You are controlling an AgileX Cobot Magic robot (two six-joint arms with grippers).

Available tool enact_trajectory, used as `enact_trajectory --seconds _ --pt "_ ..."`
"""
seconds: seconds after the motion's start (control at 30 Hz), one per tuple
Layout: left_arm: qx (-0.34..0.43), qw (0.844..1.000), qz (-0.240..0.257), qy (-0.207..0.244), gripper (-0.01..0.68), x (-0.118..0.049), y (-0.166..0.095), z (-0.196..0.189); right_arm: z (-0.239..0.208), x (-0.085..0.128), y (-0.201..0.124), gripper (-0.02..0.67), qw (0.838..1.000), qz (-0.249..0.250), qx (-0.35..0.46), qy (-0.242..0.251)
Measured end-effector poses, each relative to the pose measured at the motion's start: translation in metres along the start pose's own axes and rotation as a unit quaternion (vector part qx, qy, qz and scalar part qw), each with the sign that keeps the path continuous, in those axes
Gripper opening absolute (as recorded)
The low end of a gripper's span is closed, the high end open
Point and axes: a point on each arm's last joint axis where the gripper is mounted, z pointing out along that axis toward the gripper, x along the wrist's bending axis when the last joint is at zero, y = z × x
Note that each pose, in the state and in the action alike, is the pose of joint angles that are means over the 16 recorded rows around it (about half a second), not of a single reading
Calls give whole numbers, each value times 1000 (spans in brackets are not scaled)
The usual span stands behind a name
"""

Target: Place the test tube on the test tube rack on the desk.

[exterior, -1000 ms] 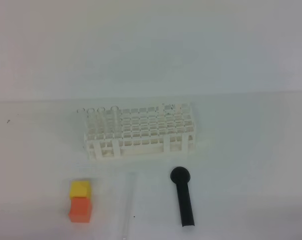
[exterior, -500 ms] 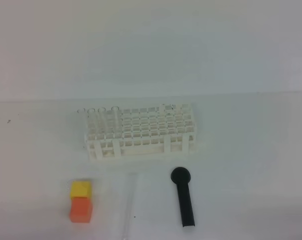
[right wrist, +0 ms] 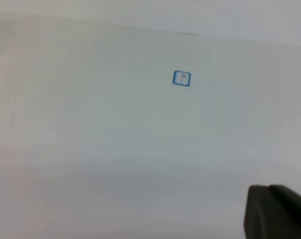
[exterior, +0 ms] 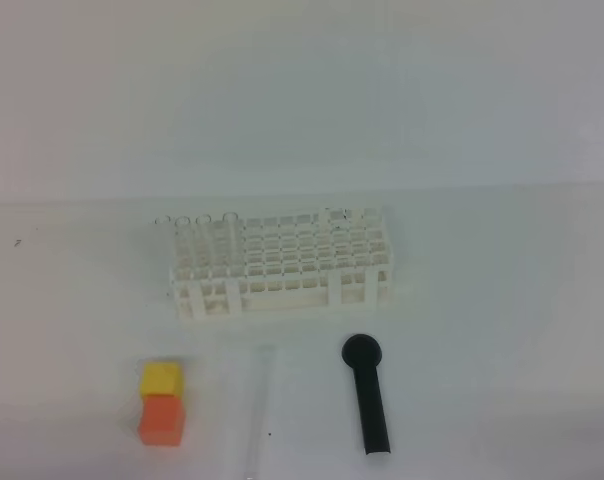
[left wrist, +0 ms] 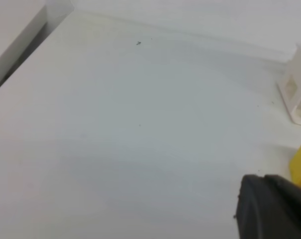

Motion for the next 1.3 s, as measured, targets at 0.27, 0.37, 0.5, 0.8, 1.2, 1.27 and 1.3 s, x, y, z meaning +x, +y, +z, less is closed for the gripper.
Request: enact_trajectory --seconds 0.27,0.37,0.5,0.8,1.2,1.27,1.3 --pt "-3 1000 26 9 -1 2 1 0 0 0 0 -1 1000 0 0 0" --pt "-16 999 40 13 -1 2 4 0 0 0 0 -1 1000 0 0 0" --pt "-40 997 60 18 -1 3 8 -1 0 0 0 -1 1000 0 0 0" --pt "-96 994 56 14 -1 1 18 -2 0 0 0 -1 1000 0 0 0" --pt "-191 974 -123 -24 -1 0 34 -7 0 0 0 -1 1000 0 0 0" --pt "-209 966 -149 -30 -1 0 37 -8 0 0 0 -1 1000 0 0 0" --pt "-222 961 -159 -33 -1 1 40 -9 0 0 0 -1 1000 0 0 0"
